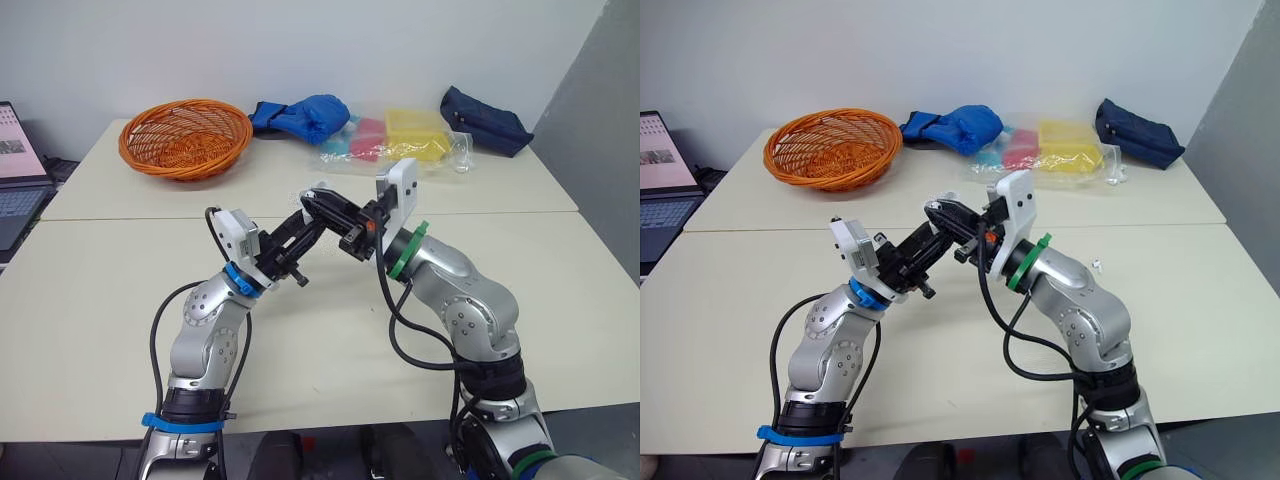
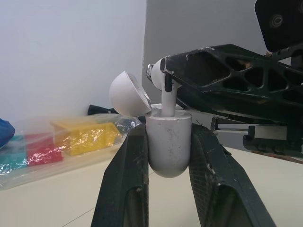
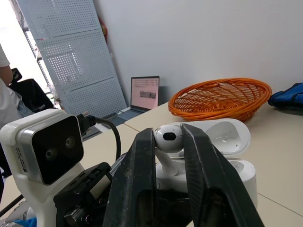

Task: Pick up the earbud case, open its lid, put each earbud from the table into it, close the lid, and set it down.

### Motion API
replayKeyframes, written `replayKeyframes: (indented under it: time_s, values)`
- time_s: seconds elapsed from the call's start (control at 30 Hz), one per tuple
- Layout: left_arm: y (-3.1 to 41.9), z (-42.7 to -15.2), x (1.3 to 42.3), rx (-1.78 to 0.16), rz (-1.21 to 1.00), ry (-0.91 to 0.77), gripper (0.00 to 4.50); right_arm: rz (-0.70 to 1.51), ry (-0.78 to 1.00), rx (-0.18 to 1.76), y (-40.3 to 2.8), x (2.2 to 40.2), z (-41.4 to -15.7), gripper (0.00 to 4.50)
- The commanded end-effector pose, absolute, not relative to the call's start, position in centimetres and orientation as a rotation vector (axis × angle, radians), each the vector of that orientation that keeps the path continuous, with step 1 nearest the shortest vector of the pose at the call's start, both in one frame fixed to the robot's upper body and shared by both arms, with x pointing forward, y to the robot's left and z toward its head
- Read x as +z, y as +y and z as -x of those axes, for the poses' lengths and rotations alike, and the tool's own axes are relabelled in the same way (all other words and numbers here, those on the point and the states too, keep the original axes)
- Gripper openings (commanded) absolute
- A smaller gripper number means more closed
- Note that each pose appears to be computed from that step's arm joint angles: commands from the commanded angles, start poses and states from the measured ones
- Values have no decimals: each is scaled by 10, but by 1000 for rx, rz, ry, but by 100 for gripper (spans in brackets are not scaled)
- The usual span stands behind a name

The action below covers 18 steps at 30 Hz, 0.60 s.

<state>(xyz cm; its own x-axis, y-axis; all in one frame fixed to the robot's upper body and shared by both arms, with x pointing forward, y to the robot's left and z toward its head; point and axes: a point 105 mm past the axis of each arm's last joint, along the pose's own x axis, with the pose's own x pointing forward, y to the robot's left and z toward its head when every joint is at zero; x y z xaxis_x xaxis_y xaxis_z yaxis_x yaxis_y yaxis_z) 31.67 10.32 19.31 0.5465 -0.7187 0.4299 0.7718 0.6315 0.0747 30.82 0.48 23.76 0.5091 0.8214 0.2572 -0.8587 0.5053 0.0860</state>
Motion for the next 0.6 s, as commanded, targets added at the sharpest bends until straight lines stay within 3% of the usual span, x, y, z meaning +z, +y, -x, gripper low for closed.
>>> replayKeyframes:
  time_s: [0.03,0.27,0.43,0.6]
  values:
    - [103,-310,208,-897,112,-526,76,-210,-215,1016,3,241,-307,180]
    - [102,-310,210,-902,113,-528,76,-204,-223,997,1,242,-311,431]
    - [103,-310,209,-903,108,-521,76,-215,-268,995,-4,254,-311,431]
    - [110,-312,207,-898,89,-511,76,-19,-323,1109,-45,276,-285,431]
